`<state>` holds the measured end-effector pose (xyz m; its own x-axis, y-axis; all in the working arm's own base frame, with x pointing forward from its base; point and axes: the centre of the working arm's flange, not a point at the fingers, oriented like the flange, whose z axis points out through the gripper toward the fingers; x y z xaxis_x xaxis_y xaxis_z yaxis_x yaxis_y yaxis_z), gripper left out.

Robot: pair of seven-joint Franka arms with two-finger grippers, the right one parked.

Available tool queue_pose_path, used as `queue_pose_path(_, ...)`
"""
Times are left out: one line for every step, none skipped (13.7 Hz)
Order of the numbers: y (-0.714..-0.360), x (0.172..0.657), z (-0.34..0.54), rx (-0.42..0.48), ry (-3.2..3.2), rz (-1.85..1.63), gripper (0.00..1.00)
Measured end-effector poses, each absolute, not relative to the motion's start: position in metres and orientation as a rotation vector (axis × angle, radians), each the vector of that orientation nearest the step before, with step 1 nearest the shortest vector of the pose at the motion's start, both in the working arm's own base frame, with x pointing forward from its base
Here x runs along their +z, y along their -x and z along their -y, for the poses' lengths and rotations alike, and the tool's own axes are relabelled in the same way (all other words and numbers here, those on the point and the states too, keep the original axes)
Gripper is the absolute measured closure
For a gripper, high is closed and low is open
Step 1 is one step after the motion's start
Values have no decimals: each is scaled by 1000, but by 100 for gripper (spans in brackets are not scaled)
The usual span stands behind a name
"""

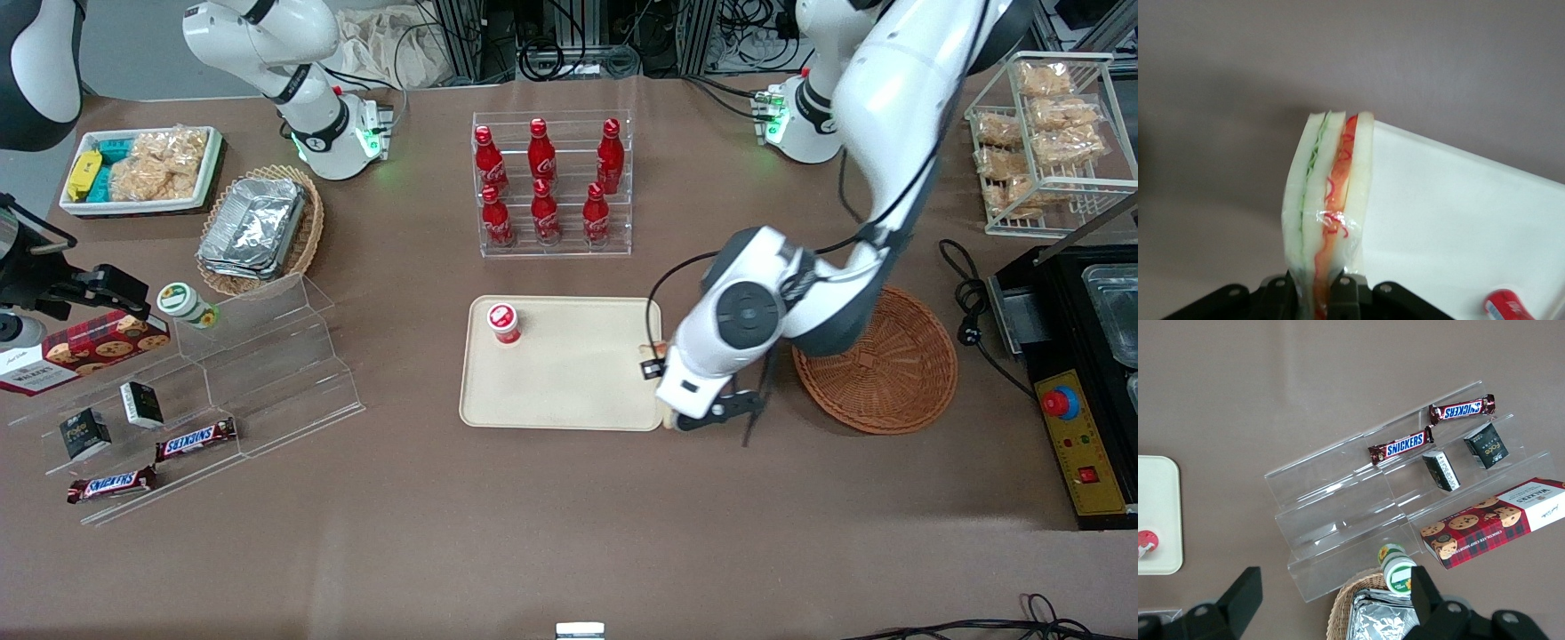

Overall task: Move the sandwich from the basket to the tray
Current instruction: 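Carry the held sandwich with the left gripper over the cream tray, then lower the sandwich onto the tray and open the left gripper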

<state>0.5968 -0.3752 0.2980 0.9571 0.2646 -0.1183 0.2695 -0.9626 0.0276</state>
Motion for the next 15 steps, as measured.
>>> queue_pose_path(-588,276,389,-183,-3095,-388,81)
queue_pose_path(-579,257,403,-188,-3113,-347,81)
queue_pose_path(-569,241,418,-194,-3123,-307,81)
queue_pose_path(-559,231,430,-205,-3130,-278,81)
queue_pose_path(-553,228,439,-205,-3134,-259,81)
queue_pose_path(-552,230,442,-198,-3135,-251,83)
queue_pose_path(-553,232,442,-195,-3135,-252,82)
queue_pose_path(-555,232,441,-196,-3137,-256,77)
queue_pose_path(-556,233,439,-202,-3143,-262,66)
queue_pose_path(-558,234,435,-216,-3156,-271,55)
queue_pose_path(-561,239,430,-226,-3169,-282,46)
queue_pose_path(-566,250,425,-226,-3179,-297,36)
queue_pose_path(-571,265,416,-226,-3194,-319,27)
queue_pose_path(-578,283,402,-224,-3211,-353,15)
queue_pose_path(-586,304,384,-213,-3219,-397,7)
